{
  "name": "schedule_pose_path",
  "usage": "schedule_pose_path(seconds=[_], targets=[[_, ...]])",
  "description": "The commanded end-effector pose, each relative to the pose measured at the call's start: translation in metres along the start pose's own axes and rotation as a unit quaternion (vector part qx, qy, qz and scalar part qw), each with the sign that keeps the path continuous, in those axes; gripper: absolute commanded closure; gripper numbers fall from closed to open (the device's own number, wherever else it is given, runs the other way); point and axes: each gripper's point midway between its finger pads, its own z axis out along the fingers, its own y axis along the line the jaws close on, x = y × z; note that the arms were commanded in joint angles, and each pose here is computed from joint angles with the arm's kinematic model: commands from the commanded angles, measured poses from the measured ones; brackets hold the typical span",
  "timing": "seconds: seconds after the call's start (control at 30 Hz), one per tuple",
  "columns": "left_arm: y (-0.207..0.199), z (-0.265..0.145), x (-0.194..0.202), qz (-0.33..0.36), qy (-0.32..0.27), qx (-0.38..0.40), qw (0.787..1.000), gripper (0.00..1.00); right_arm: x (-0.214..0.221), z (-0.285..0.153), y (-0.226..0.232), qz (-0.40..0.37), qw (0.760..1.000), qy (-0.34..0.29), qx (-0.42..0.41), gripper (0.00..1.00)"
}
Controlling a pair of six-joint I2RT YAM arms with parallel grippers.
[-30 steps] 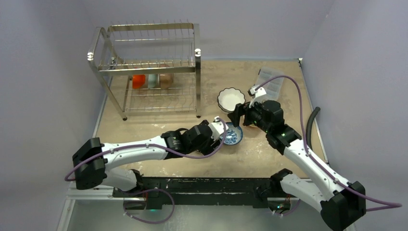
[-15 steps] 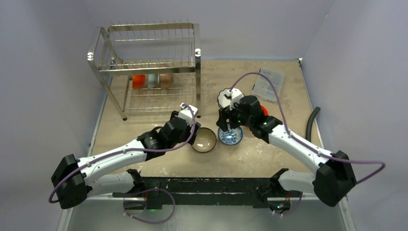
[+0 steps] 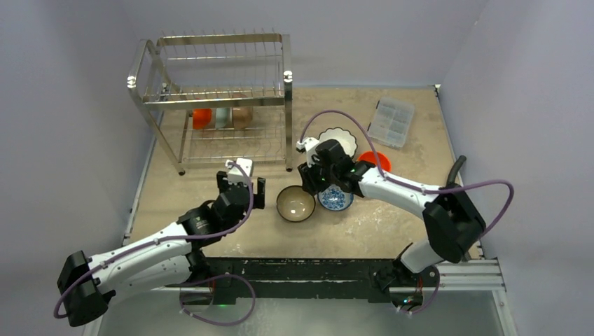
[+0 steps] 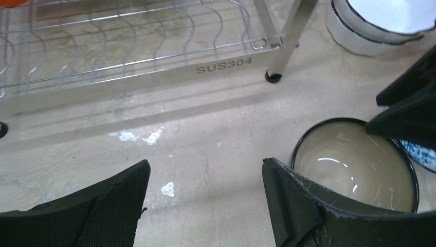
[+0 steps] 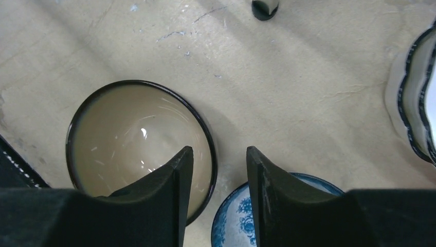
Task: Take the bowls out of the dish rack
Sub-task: Move the bowl to the center of the board.
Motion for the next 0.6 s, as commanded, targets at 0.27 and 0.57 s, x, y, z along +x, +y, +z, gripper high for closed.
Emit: schedule_pose_path(seconds=[0.27,0.57], targets=[[0.023,-0.001,-0.009,-0.031,-0.037,-0.058,0.997,0.21,0.0,0.023,-0.002,-0.023,0.999,0.032,0.007,0.77],[0.026,-0.002,-0.012,-0.031,-0.044,-0.061,0.997,0.21,-0.007,0.015,-0.021,-0.038,0.997,0.022,0.058,1.0]])
